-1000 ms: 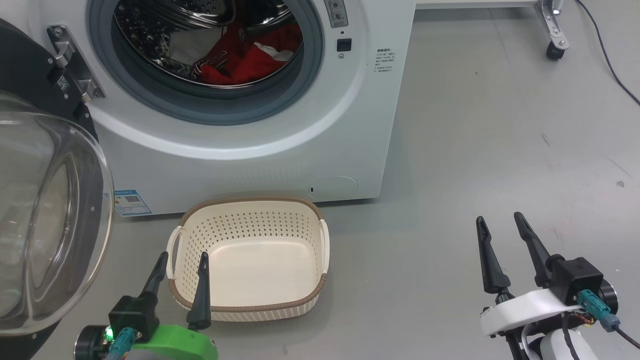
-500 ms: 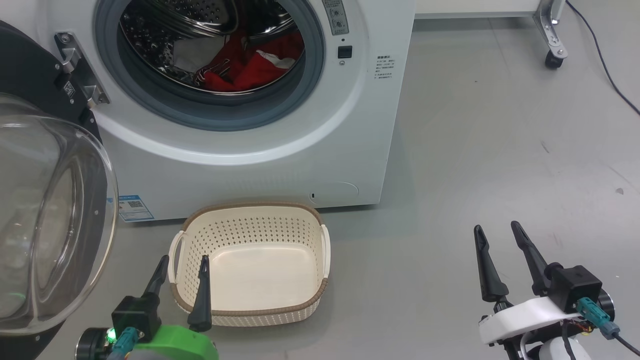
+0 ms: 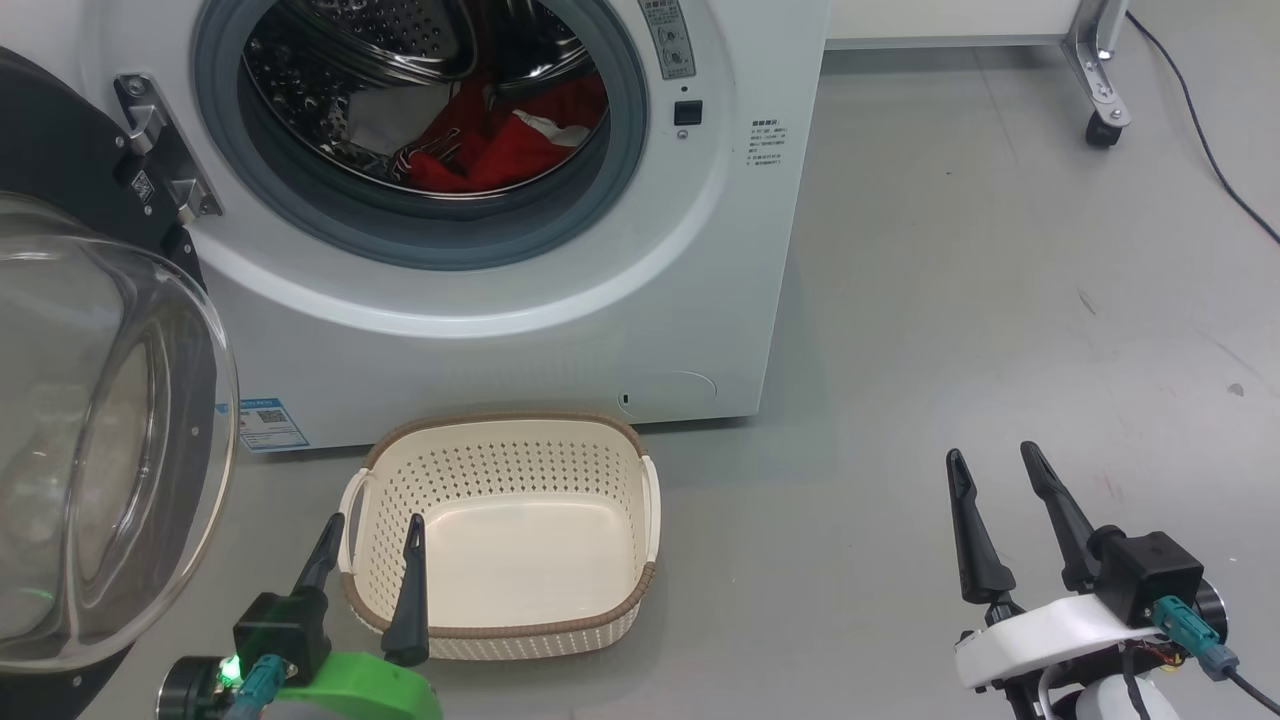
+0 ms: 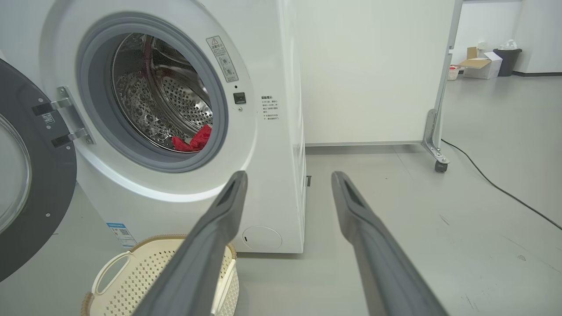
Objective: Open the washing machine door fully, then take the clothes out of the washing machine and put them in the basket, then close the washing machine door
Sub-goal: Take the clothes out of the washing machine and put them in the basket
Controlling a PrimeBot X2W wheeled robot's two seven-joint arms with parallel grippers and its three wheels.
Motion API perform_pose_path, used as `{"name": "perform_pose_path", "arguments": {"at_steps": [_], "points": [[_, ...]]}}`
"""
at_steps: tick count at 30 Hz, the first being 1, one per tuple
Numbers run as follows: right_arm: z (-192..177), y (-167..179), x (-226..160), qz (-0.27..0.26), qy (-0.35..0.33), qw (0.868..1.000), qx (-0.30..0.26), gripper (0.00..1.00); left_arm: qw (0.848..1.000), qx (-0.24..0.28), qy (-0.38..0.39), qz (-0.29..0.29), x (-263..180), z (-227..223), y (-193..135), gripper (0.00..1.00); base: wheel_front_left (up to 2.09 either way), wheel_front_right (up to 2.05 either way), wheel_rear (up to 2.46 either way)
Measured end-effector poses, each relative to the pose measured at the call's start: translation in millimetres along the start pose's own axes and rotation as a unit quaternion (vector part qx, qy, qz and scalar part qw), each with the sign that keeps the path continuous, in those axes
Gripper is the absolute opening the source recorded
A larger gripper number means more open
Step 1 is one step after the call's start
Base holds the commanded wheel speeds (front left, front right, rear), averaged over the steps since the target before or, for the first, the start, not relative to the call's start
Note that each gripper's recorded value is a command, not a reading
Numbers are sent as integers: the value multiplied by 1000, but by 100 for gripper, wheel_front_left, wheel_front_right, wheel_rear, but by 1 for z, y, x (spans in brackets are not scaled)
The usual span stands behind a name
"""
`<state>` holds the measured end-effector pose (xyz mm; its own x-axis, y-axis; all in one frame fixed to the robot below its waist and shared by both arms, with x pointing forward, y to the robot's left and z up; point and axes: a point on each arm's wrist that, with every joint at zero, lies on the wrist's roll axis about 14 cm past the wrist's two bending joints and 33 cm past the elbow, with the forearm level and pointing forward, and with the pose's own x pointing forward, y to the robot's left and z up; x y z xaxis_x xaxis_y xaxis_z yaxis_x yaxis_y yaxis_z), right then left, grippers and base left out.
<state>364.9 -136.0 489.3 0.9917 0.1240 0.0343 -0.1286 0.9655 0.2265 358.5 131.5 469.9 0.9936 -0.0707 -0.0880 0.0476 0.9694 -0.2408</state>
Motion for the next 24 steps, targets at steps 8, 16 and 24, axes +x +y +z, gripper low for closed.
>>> {"name": "perform_pose_path", "arguments": {"at_steps": [8,16,24], "points": [[0,1,-1,-1,0,1000,0,100,1000,0,-3,0,0,2,0,100,3,-3,0],[1,2,-5,-1,-1,1000,0,100,1000,5,-7,-1,-1,4,-2,100,31,-31,0],[1,3,-7,0,-1,1000,0,100,1000,6,-9,-4,-2,5,-4,100,63,-63,0]]}}
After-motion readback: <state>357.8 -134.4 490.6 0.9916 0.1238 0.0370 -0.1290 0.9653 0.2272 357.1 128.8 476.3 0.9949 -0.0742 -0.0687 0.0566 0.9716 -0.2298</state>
